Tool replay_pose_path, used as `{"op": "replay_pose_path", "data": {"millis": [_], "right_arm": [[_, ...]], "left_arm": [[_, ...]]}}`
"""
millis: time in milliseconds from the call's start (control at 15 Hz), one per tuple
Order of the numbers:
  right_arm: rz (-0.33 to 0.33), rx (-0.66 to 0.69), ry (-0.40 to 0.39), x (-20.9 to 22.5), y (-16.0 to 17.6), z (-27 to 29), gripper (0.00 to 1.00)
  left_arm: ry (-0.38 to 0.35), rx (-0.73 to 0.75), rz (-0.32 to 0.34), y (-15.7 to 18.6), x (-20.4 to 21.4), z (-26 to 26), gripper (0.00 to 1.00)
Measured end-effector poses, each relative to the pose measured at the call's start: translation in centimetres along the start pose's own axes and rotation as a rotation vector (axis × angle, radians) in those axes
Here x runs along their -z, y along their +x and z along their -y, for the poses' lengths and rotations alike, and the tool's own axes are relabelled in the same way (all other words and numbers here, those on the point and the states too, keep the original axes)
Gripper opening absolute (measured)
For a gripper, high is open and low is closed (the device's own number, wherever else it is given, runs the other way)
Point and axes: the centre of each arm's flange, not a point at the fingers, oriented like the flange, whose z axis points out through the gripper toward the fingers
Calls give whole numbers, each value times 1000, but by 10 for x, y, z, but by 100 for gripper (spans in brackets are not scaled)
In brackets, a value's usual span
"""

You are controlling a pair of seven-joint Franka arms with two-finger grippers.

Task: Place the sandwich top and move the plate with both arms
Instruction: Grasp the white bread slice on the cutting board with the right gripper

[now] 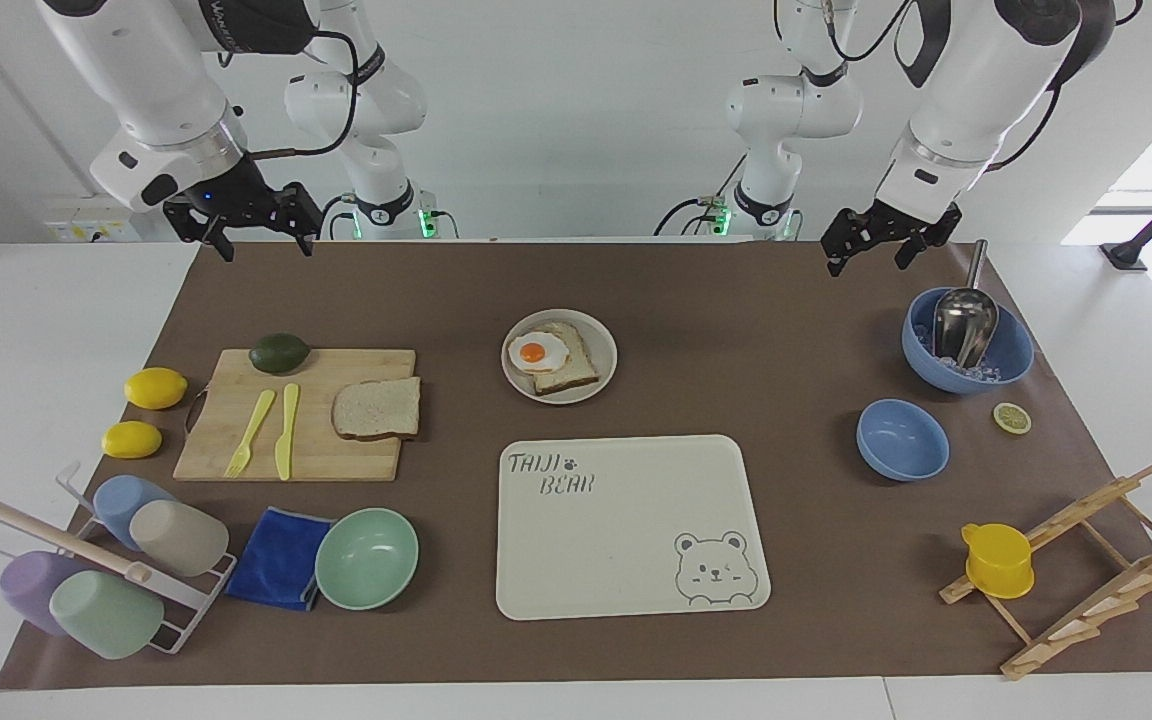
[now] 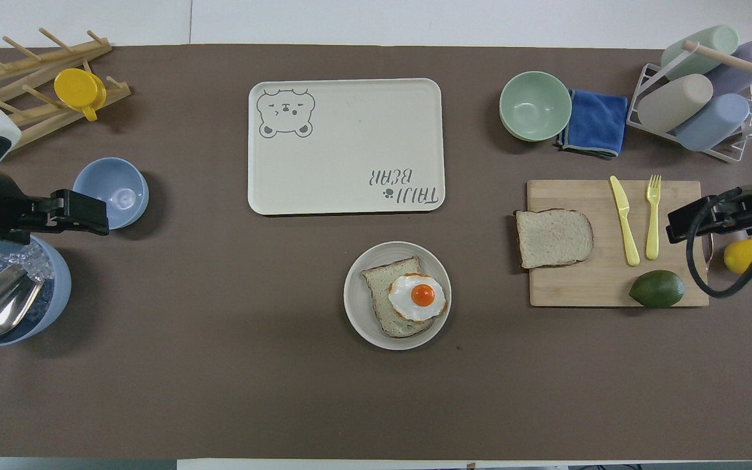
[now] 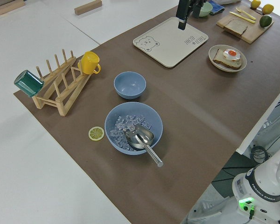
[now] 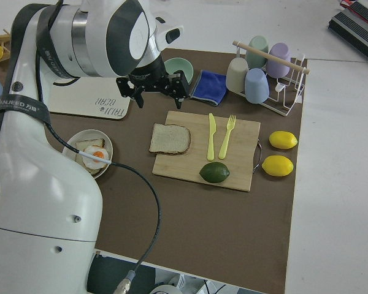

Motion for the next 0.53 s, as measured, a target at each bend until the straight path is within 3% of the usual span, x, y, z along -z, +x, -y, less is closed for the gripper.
{"op": "replay_pose_path", "data": {"millis": [533], "right_arm": [[-5,15,-3,1,1,9,100]], "left_arm": [[-20,18,12,6,-4,7,100]]}}
